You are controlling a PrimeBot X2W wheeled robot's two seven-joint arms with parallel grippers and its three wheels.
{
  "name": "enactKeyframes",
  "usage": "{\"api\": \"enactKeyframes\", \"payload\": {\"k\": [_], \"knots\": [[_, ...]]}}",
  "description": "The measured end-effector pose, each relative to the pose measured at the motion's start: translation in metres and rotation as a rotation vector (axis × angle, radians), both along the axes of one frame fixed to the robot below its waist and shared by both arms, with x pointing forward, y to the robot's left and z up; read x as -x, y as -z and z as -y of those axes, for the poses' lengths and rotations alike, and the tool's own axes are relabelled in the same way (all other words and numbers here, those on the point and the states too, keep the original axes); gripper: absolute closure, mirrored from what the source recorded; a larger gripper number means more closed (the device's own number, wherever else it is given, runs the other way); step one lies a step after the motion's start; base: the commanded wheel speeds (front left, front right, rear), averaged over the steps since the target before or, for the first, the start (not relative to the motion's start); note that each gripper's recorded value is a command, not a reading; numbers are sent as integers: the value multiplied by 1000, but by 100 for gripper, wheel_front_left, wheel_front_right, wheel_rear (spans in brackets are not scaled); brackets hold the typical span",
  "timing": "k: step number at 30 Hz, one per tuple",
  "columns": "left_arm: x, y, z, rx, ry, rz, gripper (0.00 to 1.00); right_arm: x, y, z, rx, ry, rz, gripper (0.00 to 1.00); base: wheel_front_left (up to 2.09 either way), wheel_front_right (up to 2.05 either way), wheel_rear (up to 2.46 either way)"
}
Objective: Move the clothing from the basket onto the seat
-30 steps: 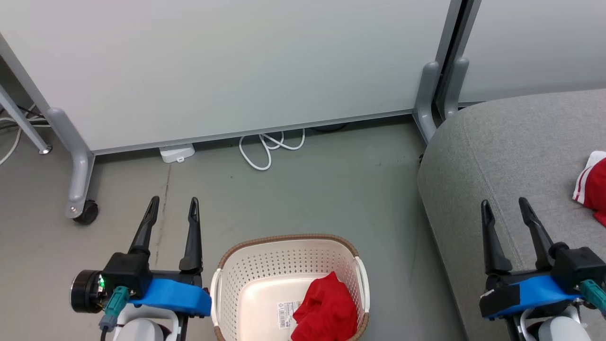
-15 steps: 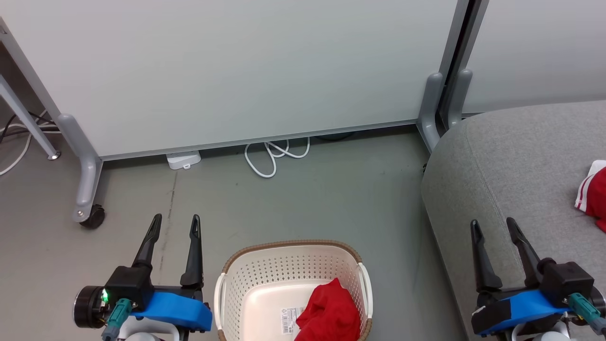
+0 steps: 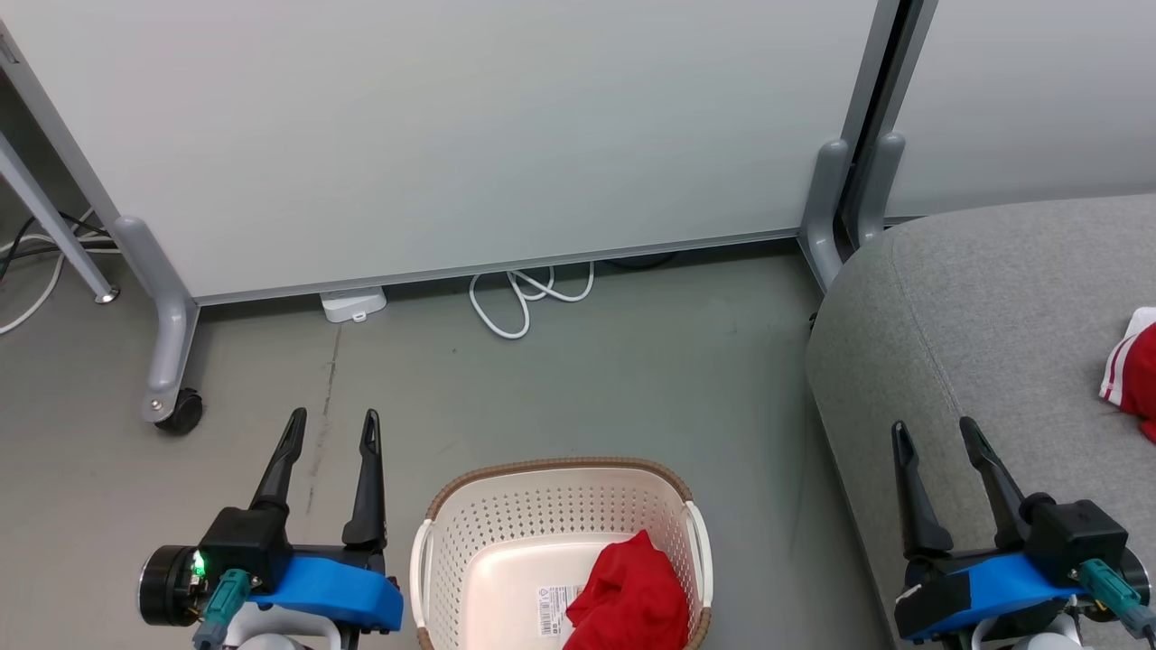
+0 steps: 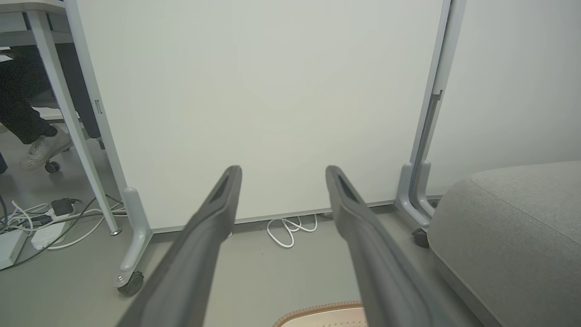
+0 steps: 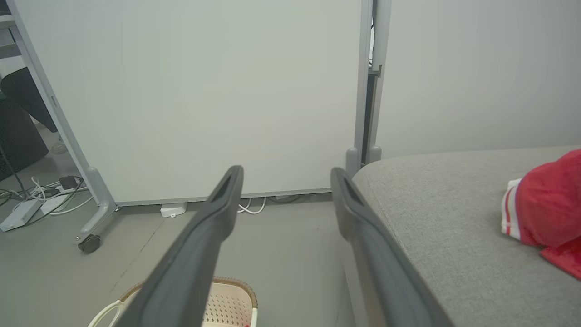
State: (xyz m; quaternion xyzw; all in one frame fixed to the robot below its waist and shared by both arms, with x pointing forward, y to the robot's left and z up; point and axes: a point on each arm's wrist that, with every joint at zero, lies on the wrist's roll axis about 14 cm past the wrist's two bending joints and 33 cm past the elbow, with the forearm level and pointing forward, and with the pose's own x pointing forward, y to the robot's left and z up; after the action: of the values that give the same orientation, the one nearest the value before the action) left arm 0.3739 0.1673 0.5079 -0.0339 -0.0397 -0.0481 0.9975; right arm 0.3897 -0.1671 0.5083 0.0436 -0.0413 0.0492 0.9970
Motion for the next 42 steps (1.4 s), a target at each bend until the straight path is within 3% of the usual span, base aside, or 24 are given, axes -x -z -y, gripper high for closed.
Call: {"api": "enactKeyframes", "payload": {"k": [11, 19, 29, 42], "knots": [[-18, 14, 30, -14, 94, -45, 0, -9, 9, -2, 0, -4, -24, 0, 0, 0, 0], [-48, 46, 87, -43, 287, -139, 0, -34, 11, 0, 11, -1, -20, 0, 0, 0, 0], [-69, 122, 147, -98, 528, -343, 0, -67, 25, 10, 30, 15, -37, 0, 0, 0, 0], [-57, 233, 182, -187, 744, -631, 0, -100, 62, 28, 64, 48, -93, 0, 0, 0, 0]]}}
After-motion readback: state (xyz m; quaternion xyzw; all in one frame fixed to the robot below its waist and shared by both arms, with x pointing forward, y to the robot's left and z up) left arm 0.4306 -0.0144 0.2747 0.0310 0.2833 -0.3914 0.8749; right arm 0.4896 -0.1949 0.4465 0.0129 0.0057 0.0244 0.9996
